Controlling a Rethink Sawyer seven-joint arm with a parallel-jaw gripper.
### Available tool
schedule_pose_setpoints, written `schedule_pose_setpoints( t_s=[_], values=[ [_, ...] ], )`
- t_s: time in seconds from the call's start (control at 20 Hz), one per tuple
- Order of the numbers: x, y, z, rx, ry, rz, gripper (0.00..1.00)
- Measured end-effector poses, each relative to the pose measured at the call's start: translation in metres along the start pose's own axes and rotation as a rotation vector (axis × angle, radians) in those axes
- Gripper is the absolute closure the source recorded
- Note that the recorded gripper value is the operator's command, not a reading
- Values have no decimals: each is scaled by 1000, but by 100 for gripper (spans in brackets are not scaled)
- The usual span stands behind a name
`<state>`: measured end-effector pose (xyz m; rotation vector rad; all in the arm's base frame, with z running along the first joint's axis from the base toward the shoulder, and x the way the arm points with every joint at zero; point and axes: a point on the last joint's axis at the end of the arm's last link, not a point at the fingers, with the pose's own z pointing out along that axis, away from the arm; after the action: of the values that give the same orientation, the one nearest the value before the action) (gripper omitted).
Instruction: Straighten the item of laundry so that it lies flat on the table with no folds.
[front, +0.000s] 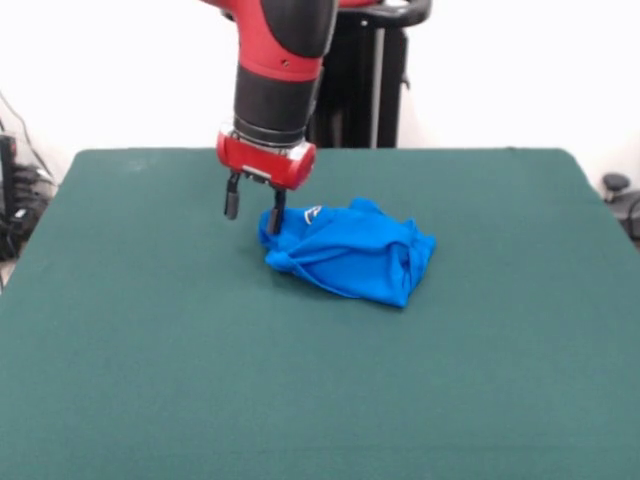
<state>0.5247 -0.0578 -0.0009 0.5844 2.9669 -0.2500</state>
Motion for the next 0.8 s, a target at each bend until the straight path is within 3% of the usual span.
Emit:
schedule_pose_setpoints(
  t_s=[0.4, 0.8],
  values=[
    [15, -2, 15, -101, 64, 52, 0],
    [30, 8, 28, -181, 83, 46, 0]
  ],
)
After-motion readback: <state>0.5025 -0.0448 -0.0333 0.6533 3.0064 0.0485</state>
